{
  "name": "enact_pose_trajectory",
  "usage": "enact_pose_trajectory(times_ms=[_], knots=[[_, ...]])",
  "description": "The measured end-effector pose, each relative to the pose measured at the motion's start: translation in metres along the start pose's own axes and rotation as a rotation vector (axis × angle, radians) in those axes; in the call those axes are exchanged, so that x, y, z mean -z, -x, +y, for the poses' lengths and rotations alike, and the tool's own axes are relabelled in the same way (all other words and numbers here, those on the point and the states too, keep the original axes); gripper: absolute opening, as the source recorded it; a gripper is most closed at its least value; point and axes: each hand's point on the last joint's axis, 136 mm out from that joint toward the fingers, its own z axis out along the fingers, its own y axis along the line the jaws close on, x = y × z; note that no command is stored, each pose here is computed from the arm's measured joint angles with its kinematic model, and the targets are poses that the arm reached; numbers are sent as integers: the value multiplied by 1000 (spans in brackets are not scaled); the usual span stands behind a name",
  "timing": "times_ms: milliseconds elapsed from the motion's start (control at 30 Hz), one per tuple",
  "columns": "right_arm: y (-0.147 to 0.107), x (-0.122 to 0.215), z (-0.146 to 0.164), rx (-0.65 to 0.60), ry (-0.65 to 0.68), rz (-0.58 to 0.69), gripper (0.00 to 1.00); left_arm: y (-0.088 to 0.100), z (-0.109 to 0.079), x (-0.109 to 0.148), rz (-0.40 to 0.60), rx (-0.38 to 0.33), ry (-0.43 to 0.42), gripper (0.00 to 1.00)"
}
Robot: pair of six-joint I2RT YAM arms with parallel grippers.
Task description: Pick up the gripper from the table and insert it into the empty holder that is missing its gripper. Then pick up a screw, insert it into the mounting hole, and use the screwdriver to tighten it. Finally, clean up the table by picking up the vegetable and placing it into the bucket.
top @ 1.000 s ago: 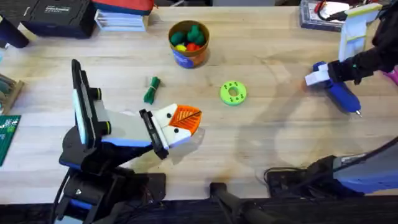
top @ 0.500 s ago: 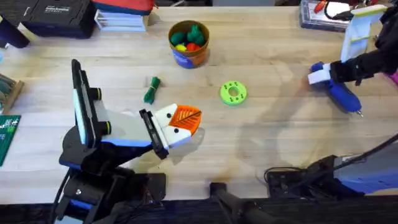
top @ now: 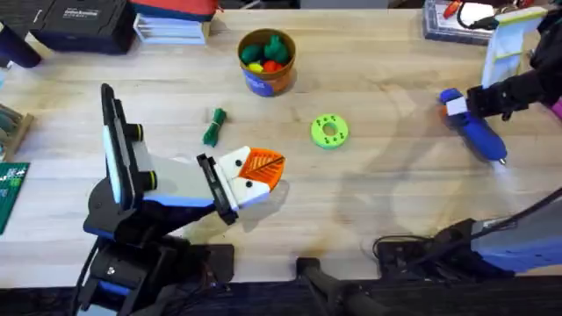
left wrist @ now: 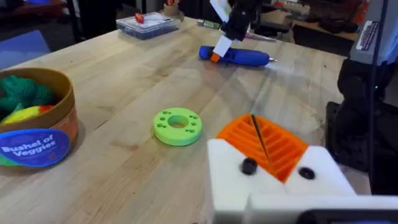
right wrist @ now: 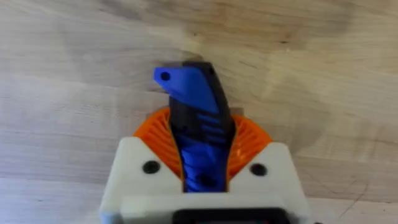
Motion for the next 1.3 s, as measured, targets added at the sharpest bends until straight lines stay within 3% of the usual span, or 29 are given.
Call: enact_pose_trajectory(times_ms=[100,133,300,567,800,1067,1167,1300], knots=[[0,-1,-4,5,-19,5,47,0,0,0,0,1,0,12],[-2,0,-5,0,-22,10,24,0,0,0,0,1,0,12],[-4,0,-7,-6,-34,22,28,0,0,0,0,1,0,12],[-13,7,-17,-127,-100,66,28,0,0,0,0,0,0,12],[1,54,-25,-194,-177,-25,28,0,0,0,0,1,0,12],[-14,73,-11,-265,-152,19,28,0,0,0,0,1,0,12],[-3,91,-14,-294,-185,-48,28,0,0,0,0,0,0,12],[20,145,-19,-310,-267,-234,28,0,0,0,0,1,0,12]])
